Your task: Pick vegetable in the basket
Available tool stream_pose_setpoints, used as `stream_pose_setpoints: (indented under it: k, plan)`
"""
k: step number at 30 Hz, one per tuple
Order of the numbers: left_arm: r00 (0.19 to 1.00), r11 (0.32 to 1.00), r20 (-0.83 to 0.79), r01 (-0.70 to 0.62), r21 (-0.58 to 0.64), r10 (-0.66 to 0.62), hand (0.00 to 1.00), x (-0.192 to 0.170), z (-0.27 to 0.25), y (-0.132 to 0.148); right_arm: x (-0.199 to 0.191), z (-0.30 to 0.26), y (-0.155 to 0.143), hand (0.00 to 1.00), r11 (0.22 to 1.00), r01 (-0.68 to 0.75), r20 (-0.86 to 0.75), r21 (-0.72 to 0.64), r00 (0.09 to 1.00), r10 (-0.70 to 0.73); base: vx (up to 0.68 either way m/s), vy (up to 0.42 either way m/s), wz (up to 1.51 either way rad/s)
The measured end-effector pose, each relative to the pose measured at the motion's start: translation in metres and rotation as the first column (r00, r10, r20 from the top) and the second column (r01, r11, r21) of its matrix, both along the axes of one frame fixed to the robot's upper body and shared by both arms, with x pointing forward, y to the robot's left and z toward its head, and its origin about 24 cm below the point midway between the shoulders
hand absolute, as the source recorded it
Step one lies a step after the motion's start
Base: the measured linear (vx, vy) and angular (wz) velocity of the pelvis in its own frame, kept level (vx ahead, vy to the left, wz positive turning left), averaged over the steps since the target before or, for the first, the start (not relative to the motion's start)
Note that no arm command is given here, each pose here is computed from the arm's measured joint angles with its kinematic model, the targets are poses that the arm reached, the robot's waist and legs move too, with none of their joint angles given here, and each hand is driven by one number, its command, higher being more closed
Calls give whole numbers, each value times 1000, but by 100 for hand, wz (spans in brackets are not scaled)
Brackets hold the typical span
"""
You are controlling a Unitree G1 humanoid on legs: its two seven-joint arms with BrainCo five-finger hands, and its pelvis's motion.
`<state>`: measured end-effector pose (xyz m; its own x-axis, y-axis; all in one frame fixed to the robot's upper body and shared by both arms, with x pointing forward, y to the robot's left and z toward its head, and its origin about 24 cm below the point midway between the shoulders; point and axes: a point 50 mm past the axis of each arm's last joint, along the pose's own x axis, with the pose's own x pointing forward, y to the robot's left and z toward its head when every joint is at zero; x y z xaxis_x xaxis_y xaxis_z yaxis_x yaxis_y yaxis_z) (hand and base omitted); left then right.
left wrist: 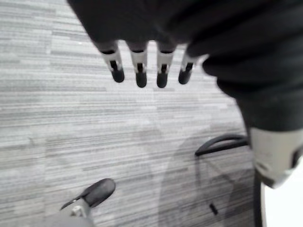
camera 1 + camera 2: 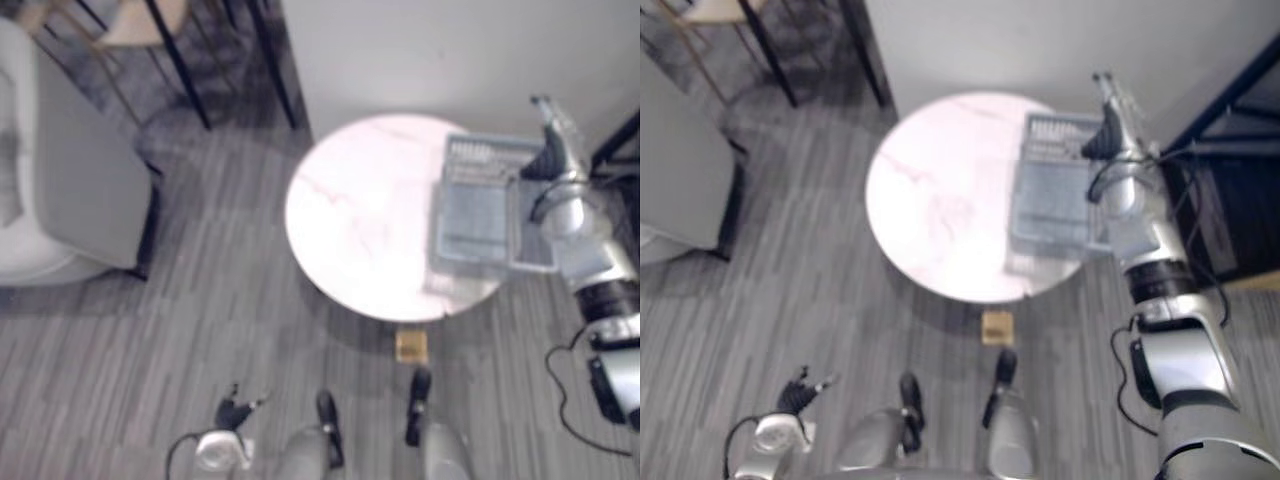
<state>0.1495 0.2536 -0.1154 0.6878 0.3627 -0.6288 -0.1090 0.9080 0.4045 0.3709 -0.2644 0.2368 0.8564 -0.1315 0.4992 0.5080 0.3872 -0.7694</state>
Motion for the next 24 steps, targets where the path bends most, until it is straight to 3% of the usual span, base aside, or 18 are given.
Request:
stream_pose_setpoints:
  k: [7, 15, 19, 20, 24]
  plan:
    - [997, 999, 79, 22, -26, -20, 0, 24, 8, -12, -7, 75, -26, 0, 991, 109, 146, -80, 985, -97, 90, -40, -8]
    - [988, 999, 149, 37, -26, -33, 0, 45, 18, -15, -3, 117, -20, 0, 972, 158, 175, -174, 976, -127, -17, 45, -3]
    - [981, 998, 196, 15, -54, -4, 0, 60, 24, -21, -23, 168, -25, 0, 955, 234, 341, -180, 926, -163, -76, 60, 14]
    - [979, 998, 206, 8, -63, 5, 0, 61, 25, -23, -26, 170, -27, 100, 953, 247, 357, -176, 918, -172, -52, 33, 13]
    - [976, 994, 217, 6, -114, 19, 0, 63, 22, -42, -31, 178, -24, 100, 951, 258, 414, -170, 894, -169, -48, 20, 7]
